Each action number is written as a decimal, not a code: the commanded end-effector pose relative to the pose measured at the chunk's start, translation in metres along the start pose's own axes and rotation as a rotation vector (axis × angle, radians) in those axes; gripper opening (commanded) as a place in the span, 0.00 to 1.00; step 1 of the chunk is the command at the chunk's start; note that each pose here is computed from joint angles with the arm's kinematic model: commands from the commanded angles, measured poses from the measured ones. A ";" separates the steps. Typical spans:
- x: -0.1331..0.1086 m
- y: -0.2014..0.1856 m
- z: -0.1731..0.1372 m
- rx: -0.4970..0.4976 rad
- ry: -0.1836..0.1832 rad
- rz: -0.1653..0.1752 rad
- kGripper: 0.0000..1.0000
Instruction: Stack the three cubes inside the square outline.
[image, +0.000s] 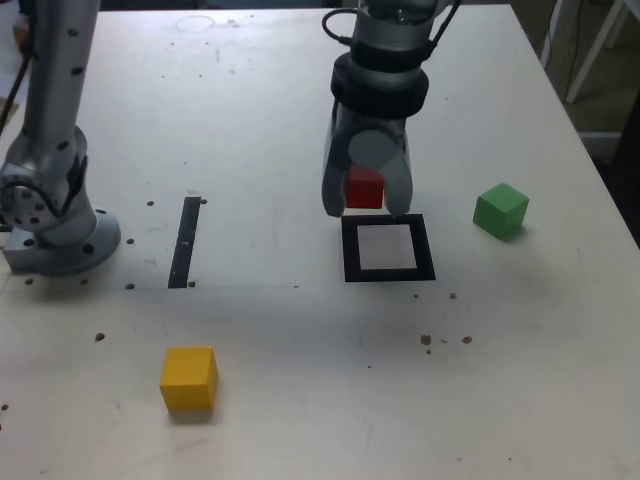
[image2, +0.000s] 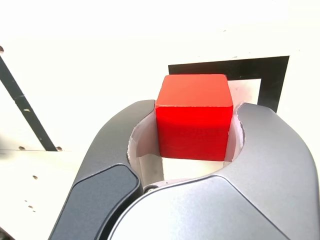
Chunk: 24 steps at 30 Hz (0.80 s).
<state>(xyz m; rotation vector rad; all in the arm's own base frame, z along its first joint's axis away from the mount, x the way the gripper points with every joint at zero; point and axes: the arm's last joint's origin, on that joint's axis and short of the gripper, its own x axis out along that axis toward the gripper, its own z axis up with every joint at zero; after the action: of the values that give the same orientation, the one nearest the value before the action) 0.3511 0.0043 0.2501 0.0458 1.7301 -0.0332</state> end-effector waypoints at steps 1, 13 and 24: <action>0.002 -0.003 0.005 0.006 -0.002 -0.005 0.31; 0.016 -0.016 0.018 0.032 -0.004 -0.043 0.31; 0.028 -0.022 0.023 0.046 0.003 -0.065 0.31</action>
<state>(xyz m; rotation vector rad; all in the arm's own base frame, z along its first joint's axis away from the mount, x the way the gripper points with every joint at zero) 0.3674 -0.0181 0.2223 0.0268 1.7286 -0.1181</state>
